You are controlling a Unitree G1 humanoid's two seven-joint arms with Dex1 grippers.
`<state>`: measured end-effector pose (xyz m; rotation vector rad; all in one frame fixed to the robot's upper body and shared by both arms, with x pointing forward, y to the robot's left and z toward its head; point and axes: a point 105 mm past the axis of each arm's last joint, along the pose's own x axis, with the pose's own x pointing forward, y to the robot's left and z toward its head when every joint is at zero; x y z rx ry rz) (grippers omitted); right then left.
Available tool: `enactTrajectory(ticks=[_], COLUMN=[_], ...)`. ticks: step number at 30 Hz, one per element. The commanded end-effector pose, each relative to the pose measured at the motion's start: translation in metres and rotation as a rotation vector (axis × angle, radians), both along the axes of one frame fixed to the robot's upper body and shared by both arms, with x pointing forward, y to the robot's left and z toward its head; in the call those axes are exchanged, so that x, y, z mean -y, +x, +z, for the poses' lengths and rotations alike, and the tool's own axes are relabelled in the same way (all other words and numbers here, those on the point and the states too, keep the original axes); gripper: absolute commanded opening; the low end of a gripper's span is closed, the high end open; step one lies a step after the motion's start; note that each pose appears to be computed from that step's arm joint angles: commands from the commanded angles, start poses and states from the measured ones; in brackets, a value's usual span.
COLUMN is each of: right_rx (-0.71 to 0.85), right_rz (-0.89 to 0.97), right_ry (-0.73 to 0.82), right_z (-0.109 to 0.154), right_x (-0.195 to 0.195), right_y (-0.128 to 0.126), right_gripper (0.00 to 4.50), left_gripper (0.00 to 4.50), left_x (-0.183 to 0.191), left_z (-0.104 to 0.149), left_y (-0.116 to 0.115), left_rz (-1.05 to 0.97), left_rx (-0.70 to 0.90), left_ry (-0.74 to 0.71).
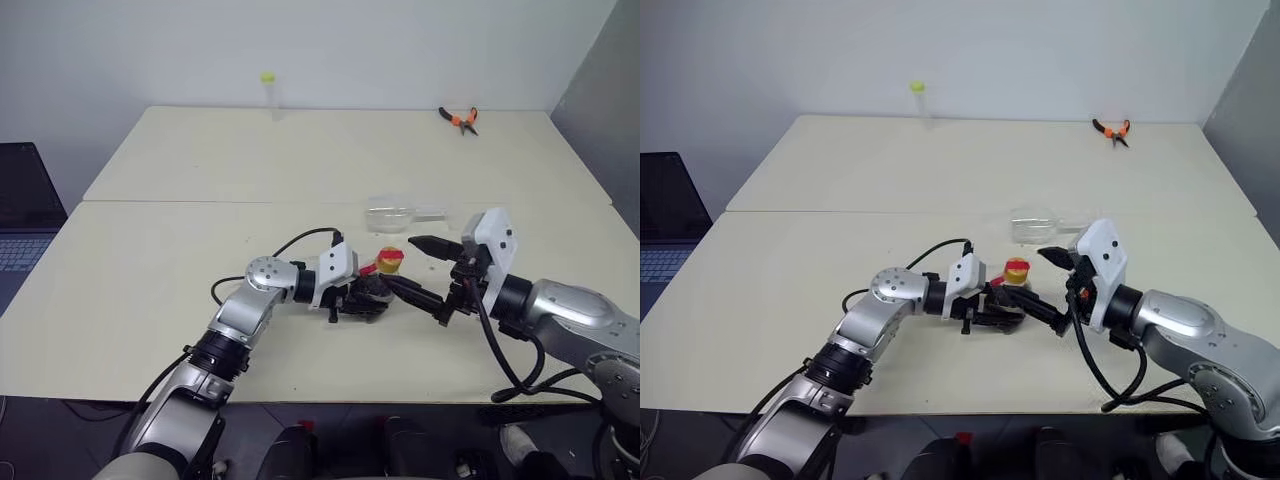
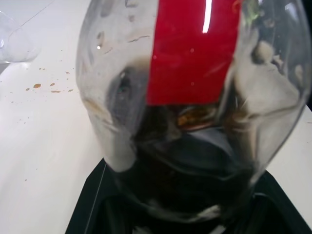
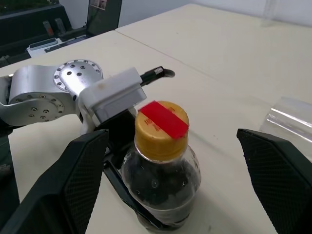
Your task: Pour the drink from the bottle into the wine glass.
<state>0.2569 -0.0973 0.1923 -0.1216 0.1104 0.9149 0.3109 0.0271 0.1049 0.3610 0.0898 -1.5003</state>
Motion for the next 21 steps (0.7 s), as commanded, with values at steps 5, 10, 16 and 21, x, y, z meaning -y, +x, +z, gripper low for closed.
enactTrajectory(ticks=[5, 10, 16, 21], right_rx=[0.056, 0.065, 0.073, 0.064], right_rz=[0.032, 0.058, 0.057, 0.079], right_ry=[0.02, 0.023, 0.062, 0.033], right_z=[0.013, 0.016, 0.026, 0.023], right_x=[-0.005, -0.011, -0.016, -0.018], right_y=[0.002, 0.002, 0.006, 0.005], right_gripper=[4.5, 4.5, 4.5, 3.21], left_gripper=[1.71, 1.71, 1.71, 1.71], left_x=[0.005, 0.005, 0.005, 0.004], left_z=[0.01, 0.01, 0.008, 0.008], left_y=[0.0, -0.001, -0.002, -0.001], left_rz=[-0.019, -0.018, -0.015, -0.012], left_rx=[0.047, 0.046, 0.044, 0.044], left_ry=[-0.016, -0.016, -0.012, -0.011])
